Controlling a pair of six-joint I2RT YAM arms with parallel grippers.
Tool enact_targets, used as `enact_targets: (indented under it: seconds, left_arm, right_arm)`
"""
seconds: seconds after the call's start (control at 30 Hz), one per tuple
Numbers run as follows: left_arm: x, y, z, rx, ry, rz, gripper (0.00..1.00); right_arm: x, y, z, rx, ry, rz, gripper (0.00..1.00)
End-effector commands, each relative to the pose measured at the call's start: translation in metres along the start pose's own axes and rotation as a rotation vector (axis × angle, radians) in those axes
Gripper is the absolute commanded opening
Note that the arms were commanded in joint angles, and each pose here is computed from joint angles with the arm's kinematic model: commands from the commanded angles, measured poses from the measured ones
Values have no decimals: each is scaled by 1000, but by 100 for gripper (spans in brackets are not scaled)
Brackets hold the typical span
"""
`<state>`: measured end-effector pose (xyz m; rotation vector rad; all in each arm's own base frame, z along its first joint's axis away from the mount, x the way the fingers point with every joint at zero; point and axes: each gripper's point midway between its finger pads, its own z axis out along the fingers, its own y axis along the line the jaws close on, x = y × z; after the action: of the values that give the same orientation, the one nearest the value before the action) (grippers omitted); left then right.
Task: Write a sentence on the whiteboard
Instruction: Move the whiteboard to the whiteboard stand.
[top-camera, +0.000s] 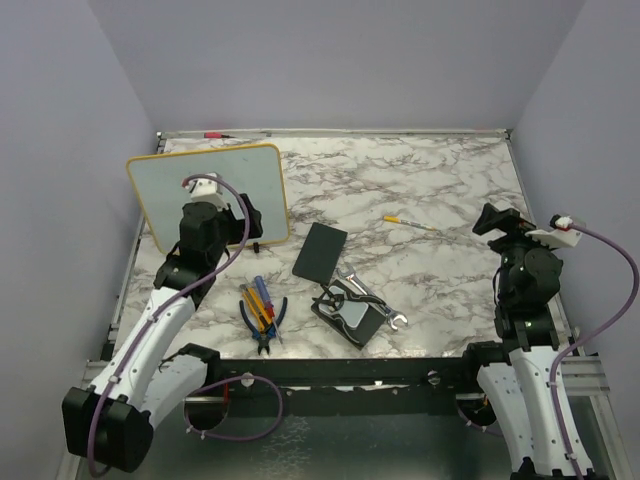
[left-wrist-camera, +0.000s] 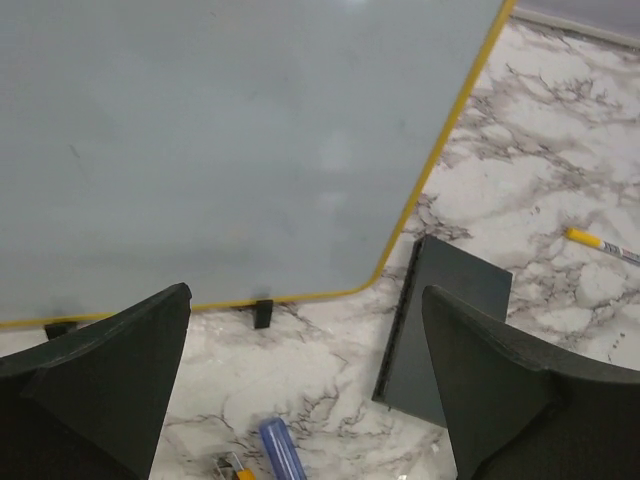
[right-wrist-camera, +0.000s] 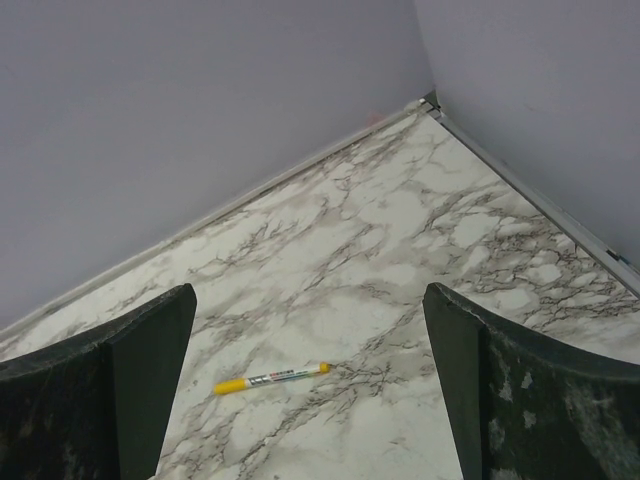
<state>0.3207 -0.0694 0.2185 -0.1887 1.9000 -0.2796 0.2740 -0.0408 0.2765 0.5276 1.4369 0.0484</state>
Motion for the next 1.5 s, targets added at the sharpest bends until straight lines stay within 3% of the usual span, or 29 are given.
enact_targets:
  seconds: [0.0,0.27,0.43,0.77,0.9,1.47]
  left_arm:
    - [35,-17,5,-18,52,-26,98]
    - [100,-6,32,-92,124,29,92]
    - [123,11,46,-137,164,19,79]
    - [141,21,66,-147,209,-16,65]
    - [149,22,73,-156,233,-8,53]
    - [154,31,84,-204,232,17,35]
  right_arm:
    - [7,-2,-3,0,14,14,100]
    - [0,-4,-12,3,-1,17,100]
    - [-2,-4,-16,-7,-14,30,100]
    - [0,-4,-18,-13,-12,40,100]
    - [-1,-4,-18,-11,-12,42,100]
    - [2,-5,-17,-8,-6,41,100]
